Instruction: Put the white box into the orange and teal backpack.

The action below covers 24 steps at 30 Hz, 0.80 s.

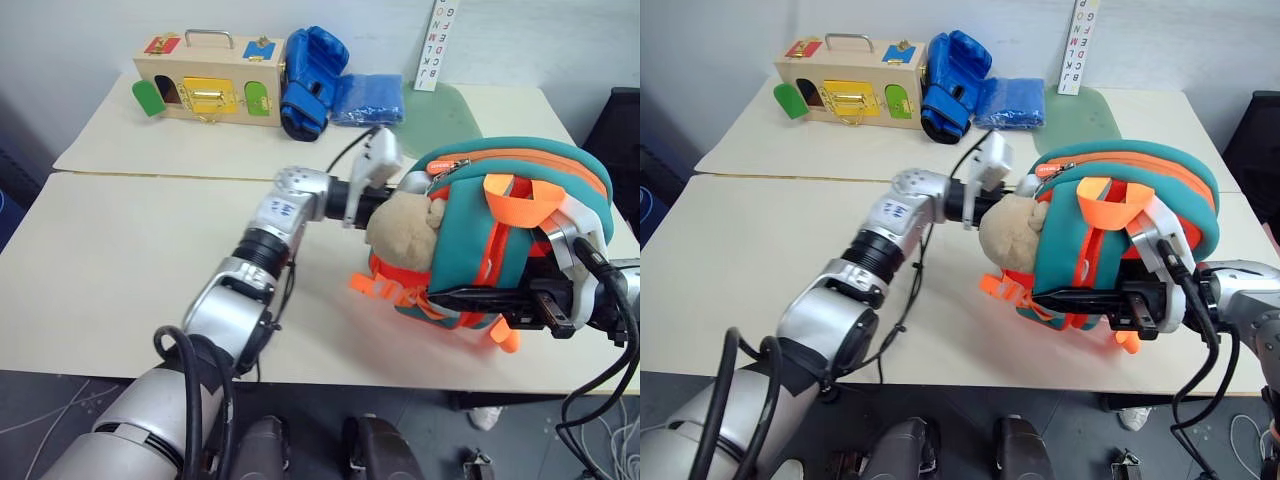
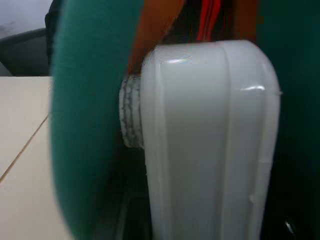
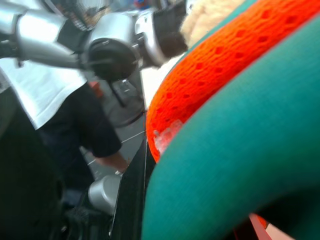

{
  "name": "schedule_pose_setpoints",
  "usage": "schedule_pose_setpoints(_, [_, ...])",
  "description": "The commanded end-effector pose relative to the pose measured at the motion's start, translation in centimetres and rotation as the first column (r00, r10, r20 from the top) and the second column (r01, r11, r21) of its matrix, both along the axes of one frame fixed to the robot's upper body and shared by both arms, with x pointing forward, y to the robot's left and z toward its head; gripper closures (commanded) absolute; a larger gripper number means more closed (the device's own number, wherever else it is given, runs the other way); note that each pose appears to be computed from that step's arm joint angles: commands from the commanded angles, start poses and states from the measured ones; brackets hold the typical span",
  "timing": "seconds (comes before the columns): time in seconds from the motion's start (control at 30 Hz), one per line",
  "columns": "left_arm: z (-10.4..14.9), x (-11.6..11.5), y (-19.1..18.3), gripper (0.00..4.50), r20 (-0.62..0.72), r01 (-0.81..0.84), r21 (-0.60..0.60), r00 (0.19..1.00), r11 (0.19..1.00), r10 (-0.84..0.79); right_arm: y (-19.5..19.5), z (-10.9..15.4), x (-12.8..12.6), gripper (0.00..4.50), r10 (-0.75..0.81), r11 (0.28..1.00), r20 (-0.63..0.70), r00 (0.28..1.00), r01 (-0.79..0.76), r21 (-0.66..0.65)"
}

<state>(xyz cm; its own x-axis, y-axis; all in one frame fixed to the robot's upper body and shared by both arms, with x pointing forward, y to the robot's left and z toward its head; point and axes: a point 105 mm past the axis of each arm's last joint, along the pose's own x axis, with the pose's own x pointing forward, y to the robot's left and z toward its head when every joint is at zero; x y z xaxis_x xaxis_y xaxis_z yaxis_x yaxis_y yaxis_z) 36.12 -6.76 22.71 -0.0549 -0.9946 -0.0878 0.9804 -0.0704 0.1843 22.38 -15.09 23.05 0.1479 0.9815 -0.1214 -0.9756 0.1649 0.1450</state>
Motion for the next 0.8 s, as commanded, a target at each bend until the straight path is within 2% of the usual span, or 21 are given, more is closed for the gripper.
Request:
schedule_pose_setpoints(0.03, [2.1, -0.1, 1.4, 1.94, 0.037, 0.023, -0.053, 0.999, 0.998, -0.021, 0.2, 0.5, -0.3, 4.5, -0.006, 1.0, 0.046, 0.999, 0.006, 0.006])
schedule_pose_setpoints(0.23, [2.9, -0.7, 7.6, 0.1, 0.03, 0.013, -0.045, 0.999, 0.999, -0.012, -0.2, 0.0, 0.1, 4.5, -0.049, 0.999, 0.038, 0.998, 0.049, 0.003])
schedule_pose_setpoints(0.37, [3.7, -1.5, 11.0, 0.05, 0.062, -0.047, -0.041, 0.997, 0.998, 0.049, -0.3, -0.6, 0.7, 4.5, -0.077, 0.997, 0.035, 0.996, 0.077, 0.001])
schedule_pose_setpoints(0.5, [6.3, -4.8, 14.1, 0.05, -0.002, 0.001, -0.091, 1.0, 0.996, -0.001, -0.1, -0.8, 1.3, 4.5, -0.09, 0.996, 0.045, 0.995, 0.09, -0.007])
schedule_pose_setpoints(0.6, [7.7, -6.3, 12.9, 0.05, -0.001, 0.013, -0.143, 1.0, 0.99, -0.013, -0.1, -0.7, 1.5, 4.5, -0.093, 0.996, 0.044, 0.995, 0.093, 0.003])
schedule_pose_setpoints(0.67, [7.4, -6.3, 11.5, 0.05, 0.056, -0.034, -0.121, 0.998, 0.992, 0.041, 0.0, -0.8, 1.6, 4.5, -0.089, 0.996, 0.042, 0.995, 0.089, 0.006])
schedule_pose_setpoints(0.8, [5.8, -7.5, 9.5, 0.05, -0.014, 0.032, -0.091, 0.999, 0.995, -0.033, 0.1, -0.7, 1.7, 4.5, -0.091, 0.996, 0.043, 0.995, 0.091, 0.005])
